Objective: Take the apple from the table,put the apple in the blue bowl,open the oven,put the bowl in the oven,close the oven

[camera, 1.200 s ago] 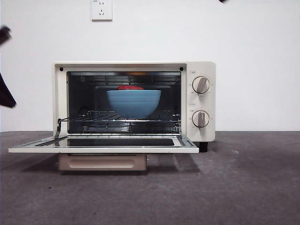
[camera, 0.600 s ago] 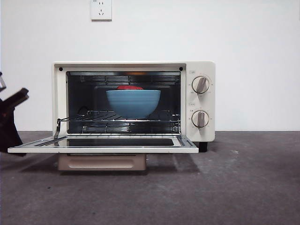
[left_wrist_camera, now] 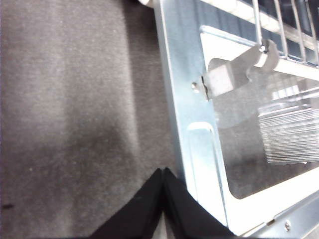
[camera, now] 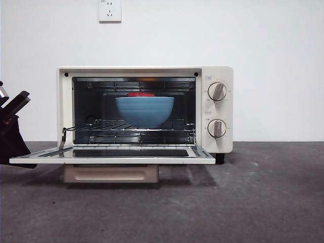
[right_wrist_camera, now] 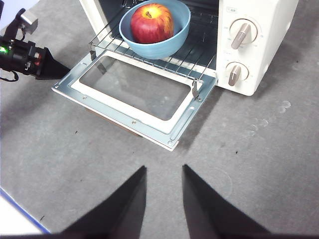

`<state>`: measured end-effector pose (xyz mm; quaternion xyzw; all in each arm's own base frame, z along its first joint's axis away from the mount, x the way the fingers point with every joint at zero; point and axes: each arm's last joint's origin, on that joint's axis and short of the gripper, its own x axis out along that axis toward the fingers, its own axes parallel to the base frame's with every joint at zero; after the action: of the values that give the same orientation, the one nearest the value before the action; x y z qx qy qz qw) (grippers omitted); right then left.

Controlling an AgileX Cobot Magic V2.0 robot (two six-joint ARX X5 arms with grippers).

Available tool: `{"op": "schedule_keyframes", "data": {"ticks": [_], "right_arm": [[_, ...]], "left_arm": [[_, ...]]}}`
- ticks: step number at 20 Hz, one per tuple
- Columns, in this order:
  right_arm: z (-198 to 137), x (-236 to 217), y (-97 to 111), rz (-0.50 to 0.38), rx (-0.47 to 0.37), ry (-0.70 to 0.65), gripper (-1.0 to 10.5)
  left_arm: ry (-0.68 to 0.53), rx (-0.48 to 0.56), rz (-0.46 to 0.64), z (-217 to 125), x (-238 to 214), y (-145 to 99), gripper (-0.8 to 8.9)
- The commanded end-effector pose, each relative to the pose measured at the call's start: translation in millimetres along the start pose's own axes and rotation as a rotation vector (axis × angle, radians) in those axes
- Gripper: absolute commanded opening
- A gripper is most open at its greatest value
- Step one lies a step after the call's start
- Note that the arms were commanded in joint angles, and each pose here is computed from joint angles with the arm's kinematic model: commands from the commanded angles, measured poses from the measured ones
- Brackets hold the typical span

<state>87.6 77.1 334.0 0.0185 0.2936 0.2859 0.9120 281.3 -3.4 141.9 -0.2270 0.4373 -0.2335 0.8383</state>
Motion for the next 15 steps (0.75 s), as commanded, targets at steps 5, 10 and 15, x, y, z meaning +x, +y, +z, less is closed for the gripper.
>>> {"op": "schedule_keyframes", "data": {"ticks": [5,10,15], "right_arm": [[1.9,0.0,1.6,0.004,0.006,-0.007,1.1],[1.9,0.0,1.6,0.004,0.006,-0.007,1.1],[1.7,0.1,1.6,0.004,0.007,-0.004,1.1]], "left_arm": [[-0.016,-0.052,-0.173,7.1,2.1,-3.6,0.06],[-0.090,-0.075,-0.241,18.7,-0.8,-6.3,0.06],[-0.229,-0.062,-0.280,36.2,-7.6,-9.3,0.06]]}}
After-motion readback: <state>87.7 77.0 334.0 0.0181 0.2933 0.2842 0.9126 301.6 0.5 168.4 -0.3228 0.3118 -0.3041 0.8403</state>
